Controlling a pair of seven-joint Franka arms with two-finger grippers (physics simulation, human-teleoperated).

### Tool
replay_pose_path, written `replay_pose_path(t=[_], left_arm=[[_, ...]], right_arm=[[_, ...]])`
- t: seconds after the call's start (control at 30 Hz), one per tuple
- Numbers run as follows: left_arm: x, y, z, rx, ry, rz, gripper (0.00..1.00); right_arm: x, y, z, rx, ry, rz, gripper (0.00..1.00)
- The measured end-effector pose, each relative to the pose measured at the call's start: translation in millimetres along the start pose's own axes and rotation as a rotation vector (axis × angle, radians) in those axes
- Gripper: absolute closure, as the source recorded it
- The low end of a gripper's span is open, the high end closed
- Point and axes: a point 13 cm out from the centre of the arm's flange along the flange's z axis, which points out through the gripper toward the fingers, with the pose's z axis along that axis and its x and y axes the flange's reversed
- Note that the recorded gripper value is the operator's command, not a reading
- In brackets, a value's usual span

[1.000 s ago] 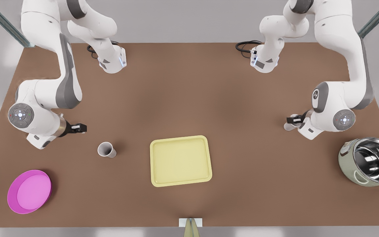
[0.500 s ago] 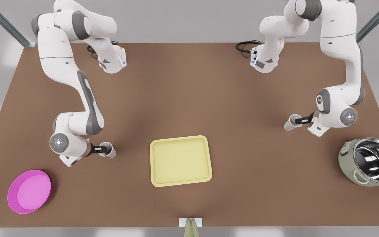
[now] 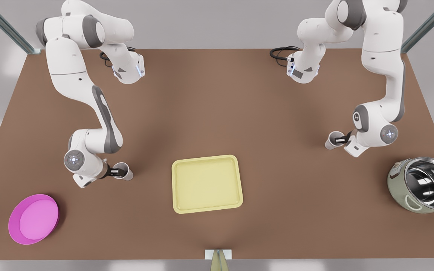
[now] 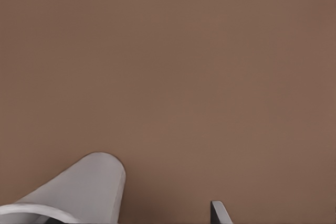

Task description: Use both arms to respectively pick up the white IKEA cups from the middle-left and middle-right positions, then place the white IKEA cups onto the middle-middle tray, ensuring that the cups remain upright and do not tip over

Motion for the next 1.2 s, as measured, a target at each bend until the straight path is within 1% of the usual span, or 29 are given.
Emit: replay_pose_path(t=[0.03,0.07,0.1,0.23,0.27,0.3,0.37,0.47,0.57,0.7,0.8,0.9,1.1,1.17,1.2], left_arm=[[-1.5,-5.3,-0.7,0.008,-0.002,0.004,0.79],[-2.8,-10.4,-2.0,0.014,-0.004,0.009,0.79],[-5.2,-14.8,-5.5,0.019,-0.010,0.014,0.79],[-20.3,-35.6,-39.5,0.030,-0.050,0.050,0.79],[-27.7,-58.3,-51.9,0.031,-0.067,0.085,0.79],[-42.8,-102.4,-66.4,0.030,-0.093,0.146,0.79],[-80.6,-200.3,-94.1,0.040,-0.157,0.248,0.79],[-129.5,-318.7,-122.4,0.076,-0.249,0.305,0.79],[-140.2,-415.8,-144.2,0.123,-0.319,0.307,0.79],[-127.2,-502.5,-150.5,0.180,-0.349,0.253,0.79],[-117.9,-532.7,-136.1,0.204,-0.330,0.187,0.78],[-105.2,-555.9,-101.5,0.205,-0.284,0.130,0.78],[-114.2,-559.9,-55.4,0.213,-0.250,-0.011,0.77],[-116.4,-560.3,-50.1,0.220,-0.247,-0.049,0.65],[-117.5,-560.0,-47.0,0.221,-0.245,-0.067,0.62]], right_arm=[[-1.2,-0.2,0.2,0.000,-0.004,0.002,0.46],[-3.0,0.0,-0.7,-0.001,-0.010,0.003,0.52],[-4.6,0.4,-1.7,-0.002,-0.015,0.003,0.52],[-6.3,13.5,-3.7,-0.008,-0.025,-0.011,0.68],[-6.6,16.4,-4.2,-0.008,-0.027,-0.015,0.71],[-7.7,18.7,-5.8,-0.008,-0.030,-0.018,0.77],[-11.0,23.3,-11.2,-0.009,-0.039,-0.024,0.79],[-21.1,32.5,-27.4,-0.013,-0.065,-0.037,0.79],[-30.0,69.3,-52.7,-0.037,-0.100,-0.074,0.79],[-18.9,156.7,-69.0,-0.126,-0.107,-0.115,0.79],[-9.4,197.0,-70.7,-0.199,-0.098,-0.101,0.79],[-2.0,230.0,-72.7,-0.260,-0.097,-0.086,0.79],[16.5,293.7,-65.8,-0.335,-0.097,-0.078,0.79],[18.7,307.3,-58.7,-0.349,-0.097,-0.070,0.79],[15.6,312.3,-58.5,-0.356,-0.105,-0.065,0.79]])
